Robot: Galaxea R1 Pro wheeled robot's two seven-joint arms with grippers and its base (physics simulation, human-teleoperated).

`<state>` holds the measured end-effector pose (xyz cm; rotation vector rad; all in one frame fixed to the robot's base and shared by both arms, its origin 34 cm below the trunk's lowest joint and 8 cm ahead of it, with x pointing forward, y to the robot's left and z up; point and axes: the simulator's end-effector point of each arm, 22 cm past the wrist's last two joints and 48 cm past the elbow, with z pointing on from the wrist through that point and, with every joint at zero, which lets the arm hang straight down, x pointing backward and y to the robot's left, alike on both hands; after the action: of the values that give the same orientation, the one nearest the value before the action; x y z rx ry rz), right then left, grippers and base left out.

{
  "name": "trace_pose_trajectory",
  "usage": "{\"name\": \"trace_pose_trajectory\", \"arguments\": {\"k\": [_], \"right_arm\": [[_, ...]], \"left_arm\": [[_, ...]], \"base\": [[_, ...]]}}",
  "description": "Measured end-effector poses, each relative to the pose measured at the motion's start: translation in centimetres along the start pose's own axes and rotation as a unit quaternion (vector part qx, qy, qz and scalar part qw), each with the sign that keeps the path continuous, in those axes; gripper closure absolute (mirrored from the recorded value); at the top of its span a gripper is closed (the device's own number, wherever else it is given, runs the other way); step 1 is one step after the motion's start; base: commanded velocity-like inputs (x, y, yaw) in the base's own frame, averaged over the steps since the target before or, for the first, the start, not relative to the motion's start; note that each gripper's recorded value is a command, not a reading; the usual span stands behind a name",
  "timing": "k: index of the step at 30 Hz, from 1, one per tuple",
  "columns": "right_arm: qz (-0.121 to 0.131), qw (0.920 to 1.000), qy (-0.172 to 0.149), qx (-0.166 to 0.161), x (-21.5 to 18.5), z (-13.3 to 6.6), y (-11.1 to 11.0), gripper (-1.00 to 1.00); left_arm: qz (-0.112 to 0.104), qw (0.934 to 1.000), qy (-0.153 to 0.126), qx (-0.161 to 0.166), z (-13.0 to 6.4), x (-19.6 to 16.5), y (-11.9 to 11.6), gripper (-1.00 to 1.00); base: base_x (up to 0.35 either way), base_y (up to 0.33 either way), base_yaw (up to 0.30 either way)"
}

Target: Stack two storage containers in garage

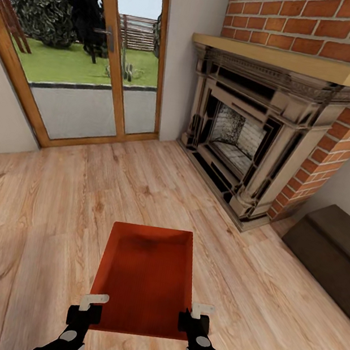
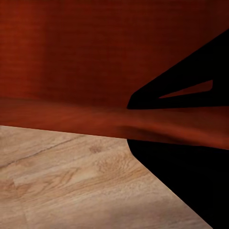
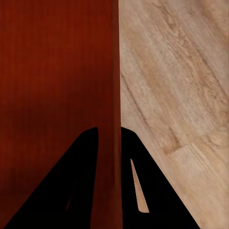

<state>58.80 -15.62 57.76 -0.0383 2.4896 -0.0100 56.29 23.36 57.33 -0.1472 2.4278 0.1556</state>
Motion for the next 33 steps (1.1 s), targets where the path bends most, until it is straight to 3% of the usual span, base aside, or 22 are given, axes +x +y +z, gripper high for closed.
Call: {"name": "trace_pose_trajectory", "arguments": {"k": [33], "right_arm": [[-0.001,0.9997,-0.025,0.001,-2.7,-0.9,-0.1,1.0]], "left_arm": [[-0.004,0.9997,-0.025,0.002,-0.6,-2.7,-0.1,1.0]], "base": [[0.0,0.0,0.0]]}}
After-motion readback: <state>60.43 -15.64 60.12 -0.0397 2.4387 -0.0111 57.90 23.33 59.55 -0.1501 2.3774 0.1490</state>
